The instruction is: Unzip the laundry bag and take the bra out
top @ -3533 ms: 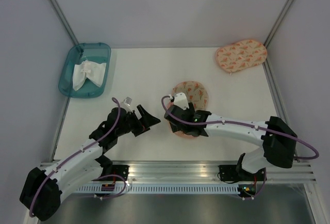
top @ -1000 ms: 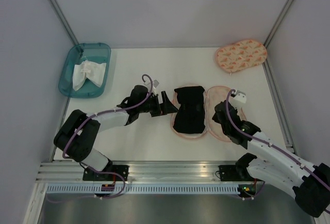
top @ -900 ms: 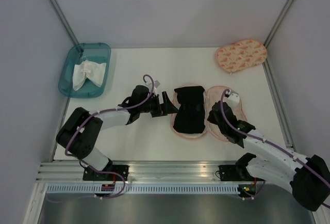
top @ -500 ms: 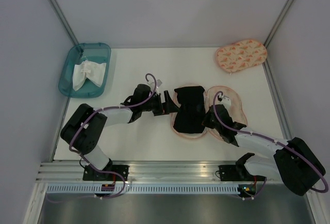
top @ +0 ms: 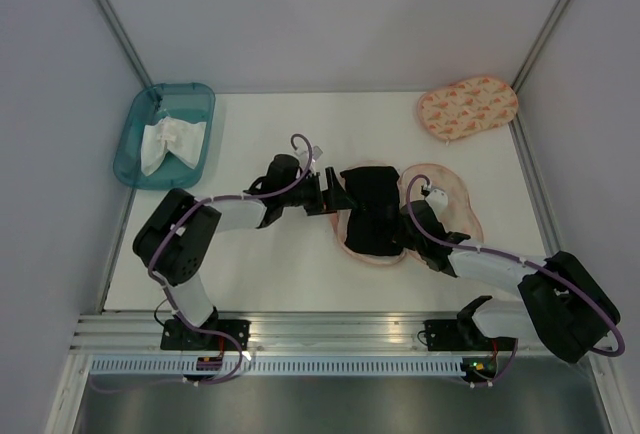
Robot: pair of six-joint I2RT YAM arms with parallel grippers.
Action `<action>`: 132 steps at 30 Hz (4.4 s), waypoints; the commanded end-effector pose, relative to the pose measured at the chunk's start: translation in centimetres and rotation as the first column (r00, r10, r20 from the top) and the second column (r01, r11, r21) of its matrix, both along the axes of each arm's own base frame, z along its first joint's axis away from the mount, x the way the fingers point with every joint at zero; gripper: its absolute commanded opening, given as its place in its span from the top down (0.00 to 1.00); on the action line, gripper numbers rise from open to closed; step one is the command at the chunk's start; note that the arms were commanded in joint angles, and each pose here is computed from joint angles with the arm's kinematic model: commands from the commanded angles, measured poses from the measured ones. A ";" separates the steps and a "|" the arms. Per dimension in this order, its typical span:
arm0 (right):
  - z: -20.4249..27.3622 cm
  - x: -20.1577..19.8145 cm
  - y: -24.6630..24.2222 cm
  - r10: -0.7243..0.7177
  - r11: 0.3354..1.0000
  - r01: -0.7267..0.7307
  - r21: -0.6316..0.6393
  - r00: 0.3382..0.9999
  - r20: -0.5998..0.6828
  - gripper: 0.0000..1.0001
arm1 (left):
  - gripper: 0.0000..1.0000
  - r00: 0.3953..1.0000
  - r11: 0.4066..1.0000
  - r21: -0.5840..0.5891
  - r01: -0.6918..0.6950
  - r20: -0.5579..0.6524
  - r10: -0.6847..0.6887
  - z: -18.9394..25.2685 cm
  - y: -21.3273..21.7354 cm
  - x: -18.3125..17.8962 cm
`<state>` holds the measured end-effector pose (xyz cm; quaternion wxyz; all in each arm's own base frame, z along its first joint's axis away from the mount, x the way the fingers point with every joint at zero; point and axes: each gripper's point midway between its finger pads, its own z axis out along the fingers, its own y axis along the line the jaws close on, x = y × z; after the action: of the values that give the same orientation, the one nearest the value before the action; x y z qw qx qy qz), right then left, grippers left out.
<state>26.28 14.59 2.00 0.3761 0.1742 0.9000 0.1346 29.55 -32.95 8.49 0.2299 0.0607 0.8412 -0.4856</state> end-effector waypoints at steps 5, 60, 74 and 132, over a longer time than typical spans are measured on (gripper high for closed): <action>-1.7 -1.0 -1.7 -0.034 0.996 0.029 -0.079 0.997 -0.064 1.00 | 0.01 0.994 0.994 -0.088 0.071 0.088 -0.063 3.9 -3.1 1.1; -1.9 -0.5 -1.3 0.001 0.996 -0.005 -0.085 0.999 -0.048 1.00 | 0.15 0.989 0.998 0.013 0.064 -0.133 -0.062 2.6 -8.3 -1.0; -1.9 -0.7 -1.4 0.003 0.996 -0.008 -0.093 0.999 -0.050 0.99 | 0.17 0.989 0.994 0.100 0.052 -0.143 -0.038 3.9 -7.1 -1.5; 10.2 -0.8 0.4 0.115 0.989 -0.132 0.069 0.971 0.211 0.22 | 0.98 0.993 0.996 0.060 0.064 -0.101 -0.058 2.2 -7.2 -0.9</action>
<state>25.47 14.62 8.54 0.4275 0.1343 0.8742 0.1872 27.83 -40.25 7.37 0.1220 0.0407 0.8832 -0.4510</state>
